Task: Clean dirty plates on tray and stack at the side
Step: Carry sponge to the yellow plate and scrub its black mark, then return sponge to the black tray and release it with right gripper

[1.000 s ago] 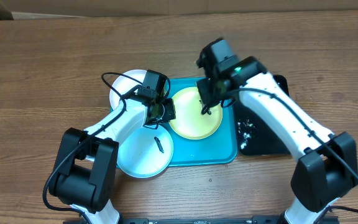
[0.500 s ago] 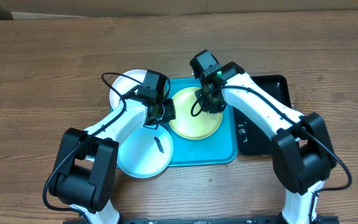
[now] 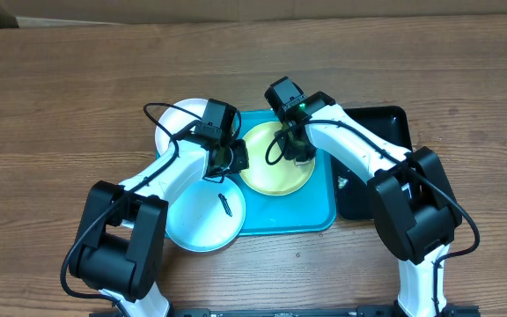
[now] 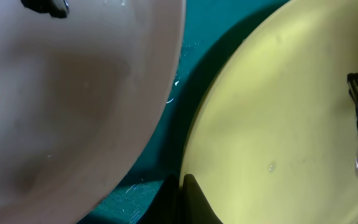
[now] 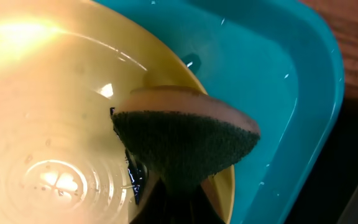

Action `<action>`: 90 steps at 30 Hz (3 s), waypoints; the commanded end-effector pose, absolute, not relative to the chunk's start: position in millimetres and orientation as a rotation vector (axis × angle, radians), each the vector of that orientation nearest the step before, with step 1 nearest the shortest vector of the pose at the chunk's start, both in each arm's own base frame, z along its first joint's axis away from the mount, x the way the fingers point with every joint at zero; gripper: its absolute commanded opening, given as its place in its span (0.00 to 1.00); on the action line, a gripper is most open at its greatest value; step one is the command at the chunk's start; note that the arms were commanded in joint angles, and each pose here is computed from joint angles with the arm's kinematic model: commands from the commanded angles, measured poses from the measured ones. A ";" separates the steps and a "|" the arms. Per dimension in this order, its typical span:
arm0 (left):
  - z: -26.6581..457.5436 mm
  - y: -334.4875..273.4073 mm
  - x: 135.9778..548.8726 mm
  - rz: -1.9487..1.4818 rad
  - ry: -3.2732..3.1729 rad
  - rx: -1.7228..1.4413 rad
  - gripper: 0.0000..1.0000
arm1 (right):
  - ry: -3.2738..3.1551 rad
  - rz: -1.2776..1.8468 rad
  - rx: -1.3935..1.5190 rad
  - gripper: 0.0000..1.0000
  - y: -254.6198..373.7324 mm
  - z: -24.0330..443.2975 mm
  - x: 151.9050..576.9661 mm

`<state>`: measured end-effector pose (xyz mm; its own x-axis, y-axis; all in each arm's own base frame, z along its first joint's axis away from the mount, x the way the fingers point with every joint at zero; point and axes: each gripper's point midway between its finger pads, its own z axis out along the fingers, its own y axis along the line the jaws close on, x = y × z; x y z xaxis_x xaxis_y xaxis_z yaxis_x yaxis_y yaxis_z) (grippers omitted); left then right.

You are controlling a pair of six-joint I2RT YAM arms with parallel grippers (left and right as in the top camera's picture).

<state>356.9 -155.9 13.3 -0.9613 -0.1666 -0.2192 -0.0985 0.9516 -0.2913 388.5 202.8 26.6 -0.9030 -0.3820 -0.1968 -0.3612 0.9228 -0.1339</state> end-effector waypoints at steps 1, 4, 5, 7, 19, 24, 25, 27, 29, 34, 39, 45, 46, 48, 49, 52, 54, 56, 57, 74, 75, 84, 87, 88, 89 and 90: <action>6.3 -153.8 351.8 -0.400 2.886 -0.221 0.04 | 2.853 -0.173 -0.566 0.04 200.6 23.3 390.4; 6.0 -153.6 351.2 -0.398 2.889 -0.220 0.04 | 2.859 -0.177 -0.568 0.04 200.2 21.3 389.6; 6.0 -153.6 351.2 -0.398 2.889 -0.216 0.04 | 2.861 -0.178 -0.568 0.04 200.0 19.9 389.2; 6.1 -153.7 351.2 -0.398 2.889 -0.209 0.04 | 2.870 -0.179 -0.572 0.04 199.6 15.8 387.6; 6.6 -156.6 349.9 -0.421 2.894 -0.179 0.04 | 2.948 0.263 -0.759 0.05 242.2 -14.7 351.6; 6.6 -156.6 350.0 -0.420 2.893 -0.179 0.04 | 2.963 0.437 -0.801 0.04 257.6 -11.1 338.4; 6.6 -156.6 349.9 -0.421 2.894 -0.179 0.04 | 2.966 0.445 -0.801 0.04 257.8 -10.9 337.5; 6.6 -156.6 349.9 -0.420 2.894 -0.179 0.04 | 2.961 0.518 -0.848 0.04 261.4 -8.4 332.0; 6.6 -156.6 349.9 -0.420 2.894 -0.179 0.04 | 2.947 0.654 -0.902 0.04 268.7 -1.5 324.8; 6.6 -156.6 349.9 -0.420 2.894 -0.179 0.04 | 2.841 1.026 -0.907 0.04 279.1 42.8 332.3; 6.3 -156.3 349.2 -0.419 2.897 -0.180 0.04 | 2.704 1.196 -0.821 0.04 263.6 108.8 360.6; 6.4 -156.4 349.3 -0.419 2.896 -0.179 0.04 | 2.645 1.161 -0.748 0.04 239.5 143.2 377.0; 6.4 -156.4 349.3 -0.419 2.896 -0.180 0.04 | 2.649 1.158 -0.743 0.04 238.0 142.9 377.4; 6.3 -156.3 349.2 -0.419 2.897 -0.180 0.04 | 2.659 1.142 -0.741 0.04 236.4 139.0 377.3; 6.3 -156.3 349.2 -0.419 2.897 -0.180 0.04 | 2.665 1.134 -0.740 0.04 235.5 136.5 377.2; 6.2 -156.2 348.9 -0.418 2.898 -0.180 0.04 | 2.677 1.110 -0.735 0.04 233.7 132.8 377.8; 6.1 -156.0 348.4 -0.417 2.900 -0.180 0.04 | 2.726 1.021 -0.674 0.04 225.2 125.9 384.4; 6.0 -156.0 348.3 -0.417 2.901 -0.180 0.04 | 2.788 0.914 -0.545 0.04 208.5 120.6 395.9; 6.0 -156.0 348.3 -0.417 2.901 -0.180 0.05 | 2.803 0.894 -0.504 0.04 201.0 120.8 398.5; 6.0 -155.4 348.9 -0.412 2.899 -0.182 0.14 | 3.106 0.088 0.004 0.04 39.8 75.4 387.2; 6.0 -155.4 348.9 -0.411 2.899 -0.181 0.14 | 3.108 0.081 0.004 0.04 39.0 72.1 386.2; 6.0 -155.5 348.9 -0.412 2.898 -0.181 0.16 | 3.113 0.071 0.002 0.51 37.8 44.6 379.6; 6.0 -155.4 348.9 -0.412 2.899 -0.182 0.20 | 3.084 0.076 0.005 0.63 38.3 49.5 387.3; 6.0 -155.4 348.8 -0.411 2.899 -0.182 0.21 | 3.071 0.076 0.019 0.64 38.1 53.4 391.6; 5.9 -155.4 348.7 -0.411 2.899 -0.182 0.22 | 3.054 0.079 0.035 0.64 38.3 58.4 396.7; 5.9 -155.3 348.6 -0.411 2.900 -0.182 0.22 | 3.040 0.081 0.045 0.64 38.5 64.6 401.3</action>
<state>354.5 -154.8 12.5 -0.9645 -0.1638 -0.2073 -0.0990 0.9515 -0.2913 380.4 39.5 31.5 -1.0000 0.0058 0.0048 0.0060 0.9985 0.0539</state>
